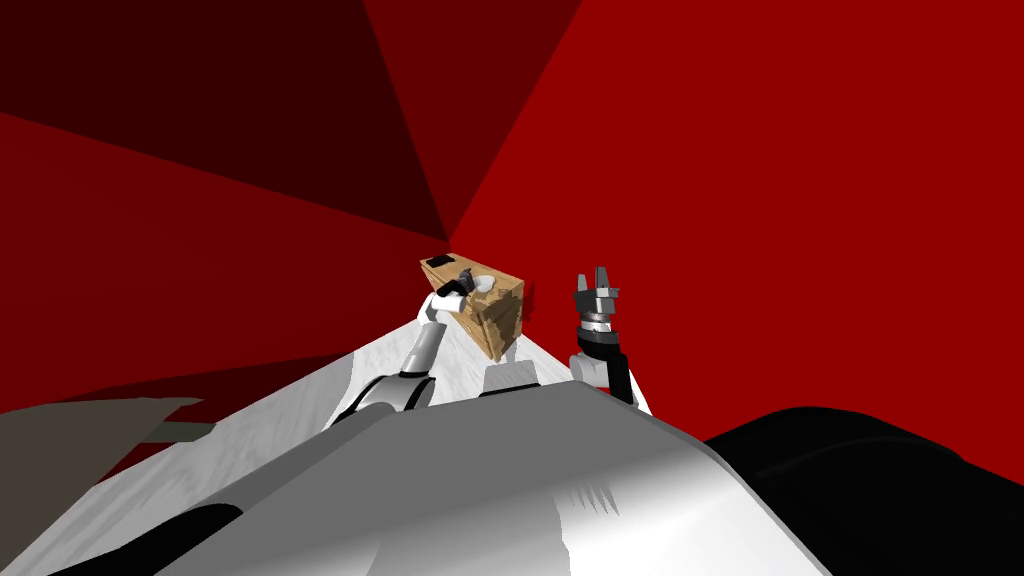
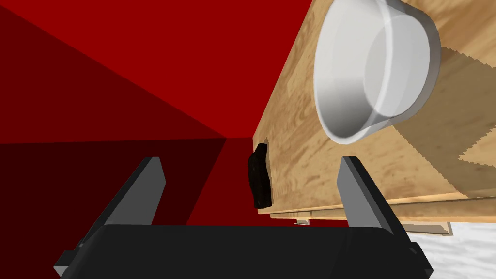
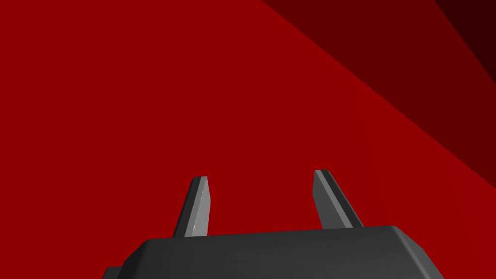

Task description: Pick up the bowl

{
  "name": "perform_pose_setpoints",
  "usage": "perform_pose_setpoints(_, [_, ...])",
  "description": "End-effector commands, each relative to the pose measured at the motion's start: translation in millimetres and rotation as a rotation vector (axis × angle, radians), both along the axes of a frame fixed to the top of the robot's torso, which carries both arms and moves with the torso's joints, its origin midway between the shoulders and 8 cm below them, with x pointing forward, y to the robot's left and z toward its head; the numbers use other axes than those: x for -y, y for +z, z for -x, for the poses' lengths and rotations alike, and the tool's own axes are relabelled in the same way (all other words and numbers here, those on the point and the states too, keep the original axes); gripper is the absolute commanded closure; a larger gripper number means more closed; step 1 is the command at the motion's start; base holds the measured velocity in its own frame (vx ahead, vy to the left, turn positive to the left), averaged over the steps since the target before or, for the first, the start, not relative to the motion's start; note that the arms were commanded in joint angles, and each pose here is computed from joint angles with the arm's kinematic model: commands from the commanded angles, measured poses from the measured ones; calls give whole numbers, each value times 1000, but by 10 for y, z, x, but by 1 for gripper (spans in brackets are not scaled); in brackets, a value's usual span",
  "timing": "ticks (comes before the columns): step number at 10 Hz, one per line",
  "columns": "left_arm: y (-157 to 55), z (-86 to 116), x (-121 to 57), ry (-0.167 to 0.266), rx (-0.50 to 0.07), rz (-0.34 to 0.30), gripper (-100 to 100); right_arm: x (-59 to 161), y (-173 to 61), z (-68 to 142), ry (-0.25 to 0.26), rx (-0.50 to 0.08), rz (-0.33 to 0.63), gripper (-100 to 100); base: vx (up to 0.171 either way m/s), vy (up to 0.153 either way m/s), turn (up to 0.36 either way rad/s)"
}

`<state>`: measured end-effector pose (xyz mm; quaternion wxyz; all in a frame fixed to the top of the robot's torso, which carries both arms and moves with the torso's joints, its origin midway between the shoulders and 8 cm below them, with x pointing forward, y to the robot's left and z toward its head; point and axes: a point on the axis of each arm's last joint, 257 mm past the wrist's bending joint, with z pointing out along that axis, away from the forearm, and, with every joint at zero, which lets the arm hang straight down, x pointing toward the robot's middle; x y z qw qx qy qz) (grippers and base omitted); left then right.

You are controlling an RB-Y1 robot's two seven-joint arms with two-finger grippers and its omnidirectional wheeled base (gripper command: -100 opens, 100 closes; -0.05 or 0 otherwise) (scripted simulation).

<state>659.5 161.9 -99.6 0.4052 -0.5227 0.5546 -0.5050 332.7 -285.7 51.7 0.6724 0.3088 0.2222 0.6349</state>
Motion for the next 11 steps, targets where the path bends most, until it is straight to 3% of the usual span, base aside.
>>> perform_pose_setpoints(1, [-99,-20,47,-1,-51,-4,-100,0,0,0,0,0,0,0,48,67,20])
perform_pose_setpoints(2, [-131,-14,39,1,-64,-6,-100,0,0,0,0,0,0,0,25,34,-5])
perform_pose_setpoints(3, [-141,-76,173,-17,-99,-3,-100,0,0,0,0,0,0,0,48,70,36])
perform_pose_setpoints(5, [-254,-47,146,-8,-144,-12,-100,0,0,0,0,0,0,0,43,50,6])
perform_pose_setpoints(6, [-283,-87,275,-25,-186,-12,-100,0,0,0,0,0,0,0,57,53,33])
perform_pose_setpoints(8, [-376,-55,251,-18,-224,-20,-100,0,0,0,0,0,0,0,48,52,3])
perform_pose_setpoints(9, [-404,-79,380,-36,-266,-22,-100,0,0,0,0,0,0,0,58,65,24])
perform_pose_setpoints(11, [-496,-39,353,-28,-304,-31,-100,0,0,0,0,0,0,0,54,51,1])
